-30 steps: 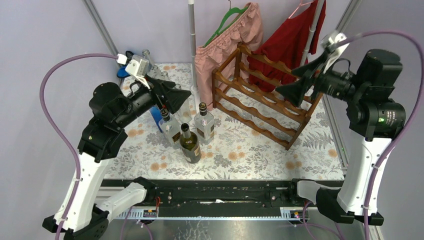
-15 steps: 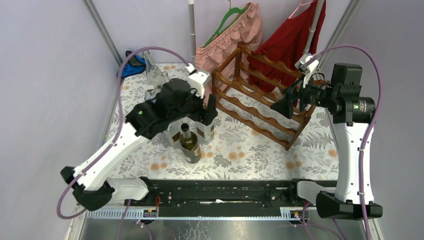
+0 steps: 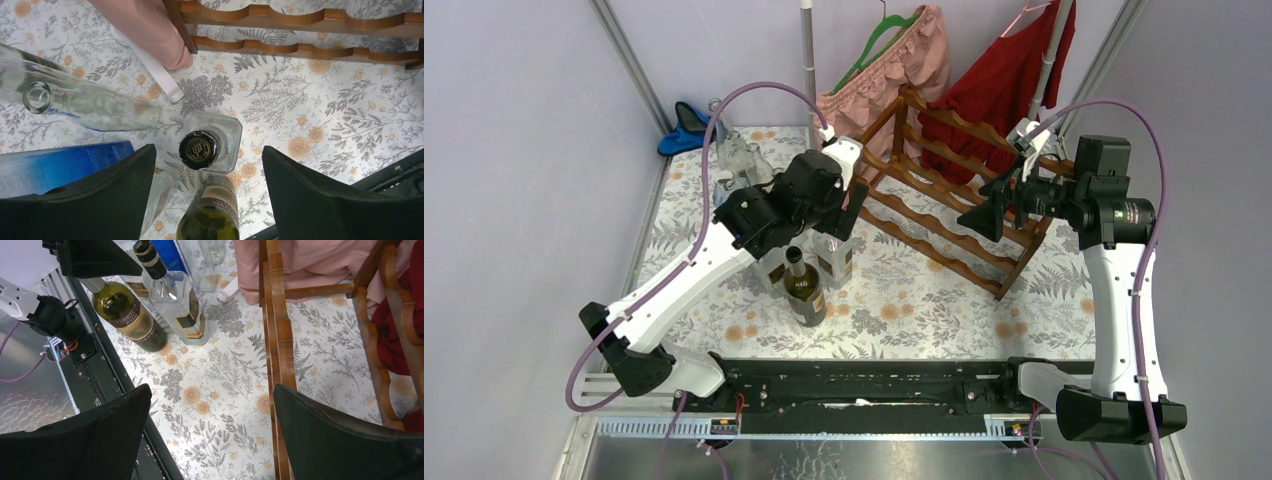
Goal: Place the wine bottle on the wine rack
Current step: Pick up the wine bottle from the center of the board.
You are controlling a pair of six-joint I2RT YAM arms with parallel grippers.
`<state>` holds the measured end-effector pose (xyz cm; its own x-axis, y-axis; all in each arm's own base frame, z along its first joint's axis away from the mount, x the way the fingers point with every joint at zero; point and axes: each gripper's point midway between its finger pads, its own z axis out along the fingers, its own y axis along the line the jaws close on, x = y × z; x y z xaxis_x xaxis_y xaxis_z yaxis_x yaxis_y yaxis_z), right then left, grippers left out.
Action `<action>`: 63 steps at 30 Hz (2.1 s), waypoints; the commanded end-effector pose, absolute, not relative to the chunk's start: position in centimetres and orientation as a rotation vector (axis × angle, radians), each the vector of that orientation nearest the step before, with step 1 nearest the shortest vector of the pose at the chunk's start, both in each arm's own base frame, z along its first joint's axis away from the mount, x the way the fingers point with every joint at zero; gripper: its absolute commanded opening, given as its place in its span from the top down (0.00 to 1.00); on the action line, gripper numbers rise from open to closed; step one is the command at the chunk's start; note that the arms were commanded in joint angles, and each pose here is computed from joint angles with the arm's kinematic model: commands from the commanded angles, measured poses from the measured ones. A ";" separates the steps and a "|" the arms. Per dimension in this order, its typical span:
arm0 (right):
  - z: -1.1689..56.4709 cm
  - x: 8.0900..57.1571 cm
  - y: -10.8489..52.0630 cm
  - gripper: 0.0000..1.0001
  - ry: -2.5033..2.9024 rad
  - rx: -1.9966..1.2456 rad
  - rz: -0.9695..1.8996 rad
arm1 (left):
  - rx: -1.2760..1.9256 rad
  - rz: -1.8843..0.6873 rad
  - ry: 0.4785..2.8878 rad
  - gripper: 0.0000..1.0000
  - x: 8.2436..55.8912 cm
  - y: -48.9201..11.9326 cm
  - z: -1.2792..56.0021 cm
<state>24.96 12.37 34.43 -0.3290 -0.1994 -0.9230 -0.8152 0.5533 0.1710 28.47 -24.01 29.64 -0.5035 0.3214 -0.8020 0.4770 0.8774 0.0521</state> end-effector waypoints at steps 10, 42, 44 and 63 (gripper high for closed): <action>35.7 25.1 13.5 0.00 1.722 -0.867 0.883 | 0.577 -0.299 2.242 0.15 22.8 -20.6 34.1; 34.2 24.9 13.7 0.00 1.736 -0.846 0.928 | 0.577 -0.247 2.423 0.39 20.3 -18.9 26.1; 34.2 24.9 13.8 0.00 1.736 -0.846 0.932 | 0.584 -0.240 2.426 0.40 20.4 -18.9 26.2; 34.0 24.6 13.9 0.00 1.739 -0.855 0.930 | 0.669 -0.192 2.481 0.44 20.9 -18.6 24.7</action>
